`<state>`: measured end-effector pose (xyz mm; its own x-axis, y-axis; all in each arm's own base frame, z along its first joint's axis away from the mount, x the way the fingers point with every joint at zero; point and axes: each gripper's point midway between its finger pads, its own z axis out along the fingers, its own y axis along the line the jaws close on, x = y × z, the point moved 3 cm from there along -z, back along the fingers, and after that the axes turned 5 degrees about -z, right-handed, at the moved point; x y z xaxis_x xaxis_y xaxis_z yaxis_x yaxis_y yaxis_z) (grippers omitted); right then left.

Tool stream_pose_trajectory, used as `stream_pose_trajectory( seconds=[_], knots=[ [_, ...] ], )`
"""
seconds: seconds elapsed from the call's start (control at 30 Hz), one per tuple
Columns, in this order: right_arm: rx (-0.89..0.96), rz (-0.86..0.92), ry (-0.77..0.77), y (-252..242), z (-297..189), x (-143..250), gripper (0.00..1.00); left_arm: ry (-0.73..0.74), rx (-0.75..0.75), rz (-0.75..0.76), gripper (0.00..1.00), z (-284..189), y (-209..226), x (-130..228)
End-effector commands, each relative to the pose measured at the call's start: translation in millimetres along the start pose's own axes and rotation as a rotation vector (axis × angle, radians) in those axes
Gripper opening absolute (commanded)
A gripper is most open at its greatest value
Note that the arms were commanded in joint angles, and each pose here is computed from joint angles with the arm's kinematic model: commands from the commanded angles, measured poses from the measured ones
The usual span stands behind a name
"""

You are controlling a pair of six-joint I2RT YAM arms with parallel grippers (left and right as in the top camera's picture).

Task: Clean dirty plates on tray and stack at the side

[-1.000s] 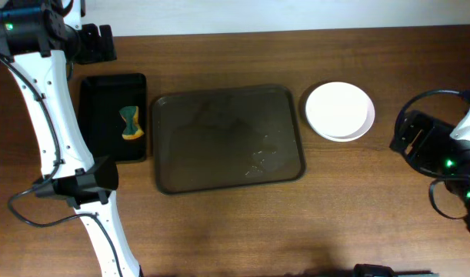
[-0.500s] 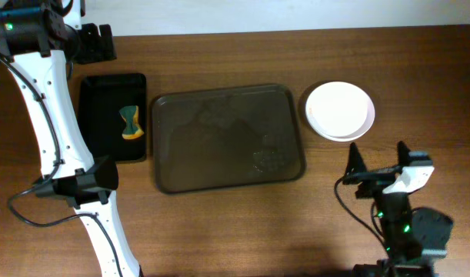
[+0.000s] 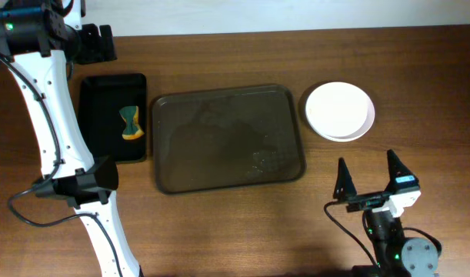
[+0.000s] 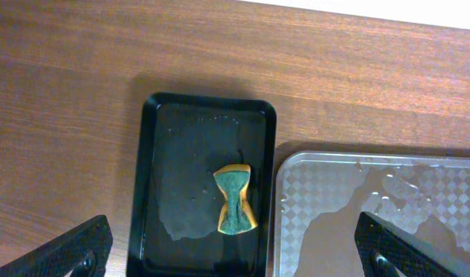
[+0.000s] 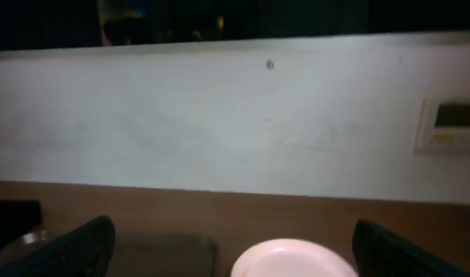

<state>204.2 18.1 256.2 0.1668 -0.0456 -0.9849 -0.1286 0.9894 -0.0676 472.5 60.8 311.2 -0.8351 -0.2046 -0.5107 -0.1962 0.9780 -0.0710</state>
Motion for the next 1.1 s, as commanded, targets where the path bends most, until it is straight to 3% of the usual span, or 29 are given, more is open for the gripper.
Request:
stream_pose_trajectory(
  seconds=[0.0,0.23,0.33,1.07],
  knots=[
    [-0.016,-0.040,-0.010,4,-3,17,0.98,0.000,0.009,-0.008,0.99,-1,-2,0],
    [-0.017,-0.021,0.063,12,1,61,0.98,0.000,0.009,-0.008,0.99,-1,-2,0],
    [-0.031,-0.007,0.238,15,-5,98,0.98,0.000,0.009,-0.008,0.99,-1,-2,0],
    [-0.032,-0.006,0.231,15,-4,97,0.98,-0.001,0.006,-0.013,0.99,-1,1,0]
  ],
)
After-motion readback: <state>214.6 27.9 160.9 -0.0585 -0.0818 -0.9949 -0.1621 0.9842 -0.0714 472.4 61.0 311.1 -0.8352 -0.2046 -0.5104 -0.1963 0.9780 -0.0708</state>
